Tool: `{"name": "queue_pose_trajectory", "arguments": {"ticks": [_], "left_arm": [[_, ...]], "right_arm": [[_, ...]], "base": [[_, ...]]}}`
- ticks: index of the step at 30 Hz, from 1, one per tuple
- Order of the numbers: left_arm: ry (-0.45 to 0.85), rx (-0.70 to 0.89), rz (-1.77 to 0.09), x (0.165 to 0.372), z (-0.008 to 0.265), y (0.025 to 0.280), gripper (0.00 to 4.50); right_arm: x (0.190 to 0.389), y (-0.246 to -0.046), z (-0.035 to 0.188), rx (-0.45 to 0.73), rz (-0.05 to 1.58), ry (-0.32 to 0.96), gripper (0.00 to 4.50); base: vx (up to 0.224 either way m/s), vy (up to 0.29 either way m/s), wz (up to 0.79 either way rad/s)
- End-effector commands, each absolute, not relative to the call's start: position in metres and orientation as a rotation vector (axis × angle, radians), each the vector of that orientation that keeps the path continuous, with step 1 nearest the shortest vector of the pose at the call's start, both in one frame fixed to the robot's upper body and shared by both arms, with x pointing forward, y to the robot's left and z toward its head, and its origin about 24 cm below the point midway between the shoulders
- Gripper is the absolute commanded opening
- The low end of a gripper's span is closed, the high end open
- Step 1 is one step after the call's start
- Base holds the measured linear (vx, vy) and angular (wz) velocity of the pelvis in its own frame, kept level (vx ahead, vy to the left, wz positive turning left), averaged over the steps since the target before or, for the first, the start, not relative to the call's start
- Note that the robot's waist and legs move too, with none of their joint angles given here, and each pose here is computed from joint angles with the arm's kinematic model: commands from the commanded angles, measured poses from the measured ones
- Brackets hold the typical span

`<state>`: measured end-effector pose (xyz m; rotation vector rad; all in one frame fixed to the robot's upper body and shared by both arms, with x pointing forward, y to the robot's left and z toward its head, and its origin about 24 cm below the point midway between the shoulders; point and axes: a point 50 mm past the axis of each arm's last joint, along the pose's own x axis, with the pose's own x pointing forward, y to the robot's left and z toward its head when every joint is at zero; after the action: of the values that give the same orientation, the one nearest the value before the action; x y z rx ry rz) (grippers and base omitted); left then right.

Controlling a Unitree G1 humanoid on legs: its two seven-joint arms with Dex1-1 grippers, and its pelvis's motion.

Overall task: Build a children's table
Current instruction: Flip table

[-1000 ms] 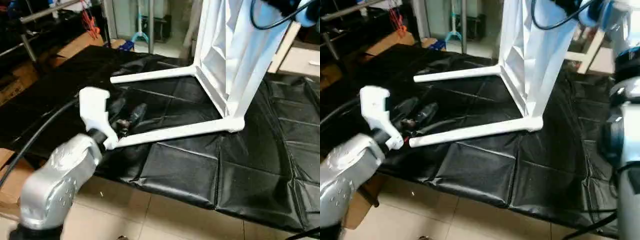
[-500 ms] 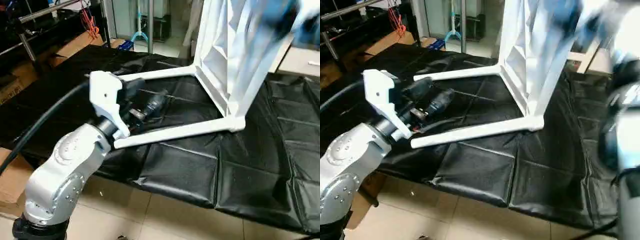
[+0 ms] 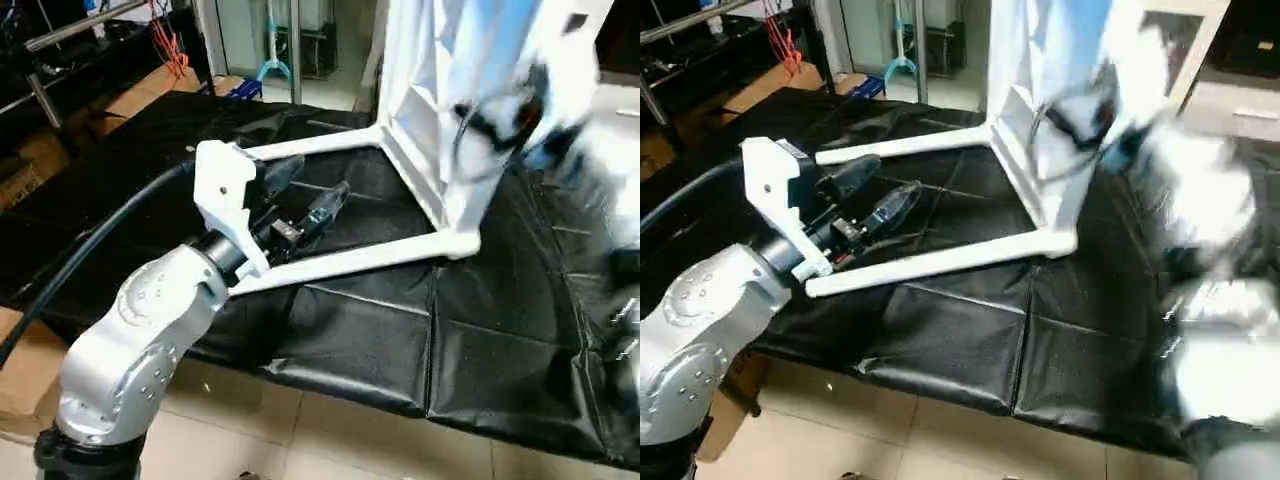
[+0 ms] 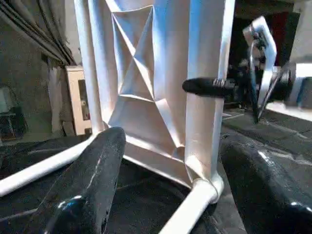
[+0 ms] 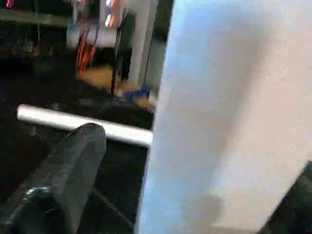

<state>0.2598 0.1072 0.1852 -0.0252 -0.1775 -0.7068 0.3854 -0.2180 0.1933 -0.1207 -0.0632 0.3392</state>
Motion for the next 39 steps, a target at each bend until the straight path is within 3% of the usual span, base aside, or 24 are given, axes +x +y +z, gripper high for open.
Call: {"name": "queue_pose_trajectory", "arguments": {"ticks": [1,3,7,12,22,32,39], "left_arm": [[-0.194,-0.011,-0.718,0.261,0.189,0.106,3.50],[-0.189,-0.012,-0.722,0.260,0.188,0.107,3.50],[-0.186,-0.012,-0.722,0.260,0.188,0.106,3.50],[-0.171,-0.005,-0.731,0.259,0.184,0.103,3.50],[-0.174,-0.006,-0.714,0.256,0.185,0.106,3.50],[-0.173,0.004,-0.719,0.256,0.187,0.107,3.50],[-0.172,0.008,-0.726,0.256,0.187,0.107,3.50]], "right_arm": [[0.383,-0.220,0.202,-0.101,0.306,-0.134,4.41],[0.377,-0.219,0.186,-0.145,0.274,-0.138,4.41],[0.374,-0.220,0.167,-0.083,0.248,-0.154,4.41],[0.373,-0.216,0.144,-0.088,0.263,-0.133,4.41],[0.363,-0.222,0.112,-0.101,0.220,-0.095,4.41],[0.360,-0.227,0.093,-0.116,0.182,-0.038,4.41],[0.363,-0.230,0.089,-0.128,0.167,-0.013,3.78]], "base": [[0.000,0.000,0.00],[0.000,0.000,0.00],[0.000,0.000,0.00],[0.000,0.000,0.00],[0.000,0.000,0.00],[0.000,0.000,0.00],[0.000,0.000,0.00]]}}
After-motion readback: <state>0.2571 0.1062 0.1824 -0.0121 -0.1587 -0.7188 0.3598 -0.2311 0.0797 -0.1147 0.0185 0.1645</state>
